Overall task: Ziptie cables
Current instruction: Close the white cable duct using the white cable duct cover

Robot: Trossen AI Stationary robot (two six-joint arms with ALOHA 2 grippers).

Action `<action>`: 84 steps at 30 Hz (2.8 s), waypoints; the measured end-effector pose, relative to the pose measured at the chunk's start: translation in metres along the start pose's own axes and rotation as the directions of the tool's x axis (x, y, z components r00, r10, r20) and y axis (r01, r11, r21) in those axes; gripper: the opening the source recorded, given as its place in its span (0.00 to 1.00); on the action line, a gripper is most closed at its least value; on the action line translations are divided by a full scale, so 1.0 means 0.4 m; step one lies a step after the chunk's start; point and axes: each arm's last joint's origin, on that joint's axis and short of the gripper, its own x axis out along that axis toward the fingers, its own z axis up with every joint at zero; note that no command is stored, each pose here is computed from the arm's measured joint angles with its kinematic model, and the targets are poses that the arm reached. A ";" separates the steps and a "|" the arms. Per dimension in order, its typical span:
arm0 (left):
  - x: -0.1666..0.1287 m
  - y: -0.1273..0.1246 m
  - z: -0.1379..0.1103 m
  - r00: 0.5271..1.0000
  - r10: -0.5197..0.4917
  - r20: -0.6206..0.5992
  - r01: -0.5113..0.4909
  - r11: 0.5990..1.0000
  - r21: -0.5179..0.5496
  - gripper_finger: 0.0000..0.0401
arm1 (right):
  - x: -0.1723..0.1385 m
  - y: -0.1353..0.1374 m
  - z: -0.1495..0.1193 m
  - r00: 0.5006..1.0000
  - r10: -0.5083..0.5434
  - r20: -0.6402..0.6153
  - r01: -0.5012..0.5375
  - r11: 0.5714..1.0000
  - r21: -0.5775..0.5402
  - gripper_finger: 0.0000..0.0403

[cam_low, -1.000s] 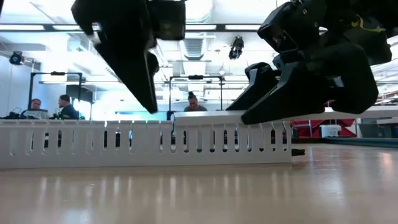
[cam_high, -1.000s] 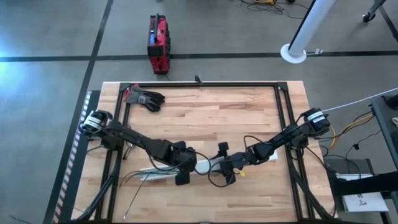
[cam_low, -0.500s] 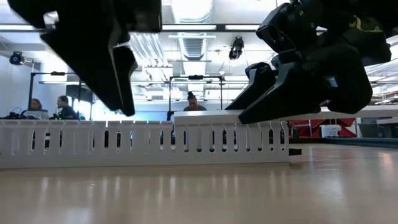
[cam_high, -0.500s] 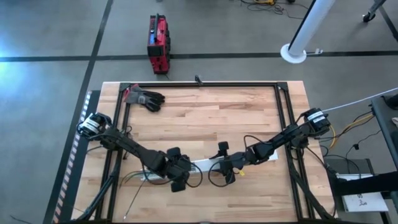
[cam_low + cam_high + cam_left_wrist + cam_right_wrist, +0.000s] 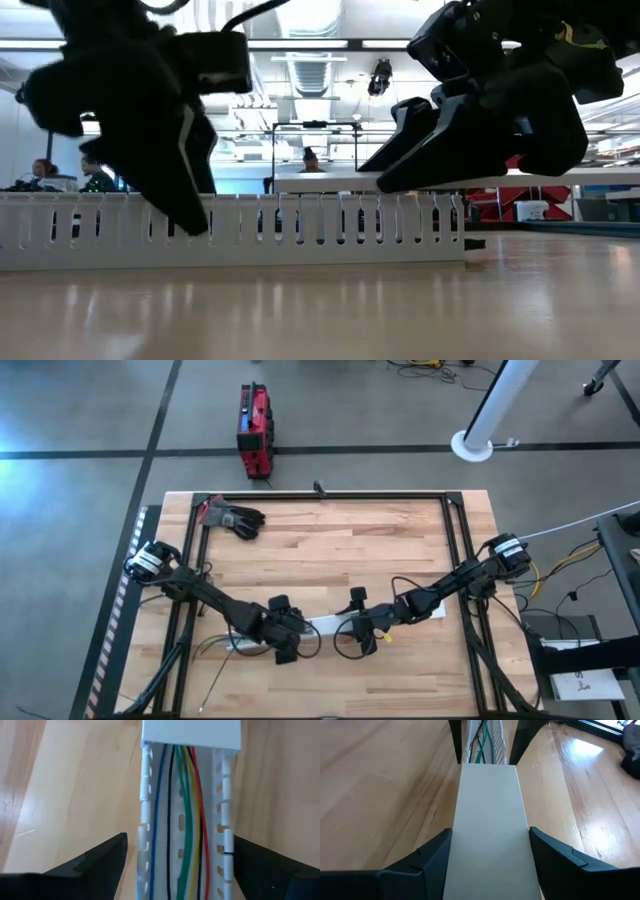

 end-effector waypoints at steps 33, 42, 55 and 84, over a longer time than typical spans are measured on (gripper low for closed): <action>0.093 0.031 -0.104 0.995 -0.043 0.095 0.044 0.999 -0.005 0.69 | 0.003 -0.004 -0.002 0.999 0.049 0.002 -0.049 0.999 -0.015 0.54; 0.093 0.031 -0.103 0.994 -0.045 0.101 0.044 0.999 0.012 0.51 | 0.004 -0.009 -0.003 0.999 0.038 -0.001 -0.038 0.999 -0.011 0.54; 0.094 0.029 -0.099 0.991 -0.055 0.119 0.050 0.998 0.039 0.57 | 0.004 -0.014 -0.006 1.000 -0.014 -0.017 0.013 0.998 -0.056 0.54; 0.093 0.027 -0.094 0.988 -0.042 0.147 0.042 0.999 0.004 0.53 | 0.003 -0.011 -0.013 0.997 -0.059 -0.047 0.057 0.997 -0.048 0.54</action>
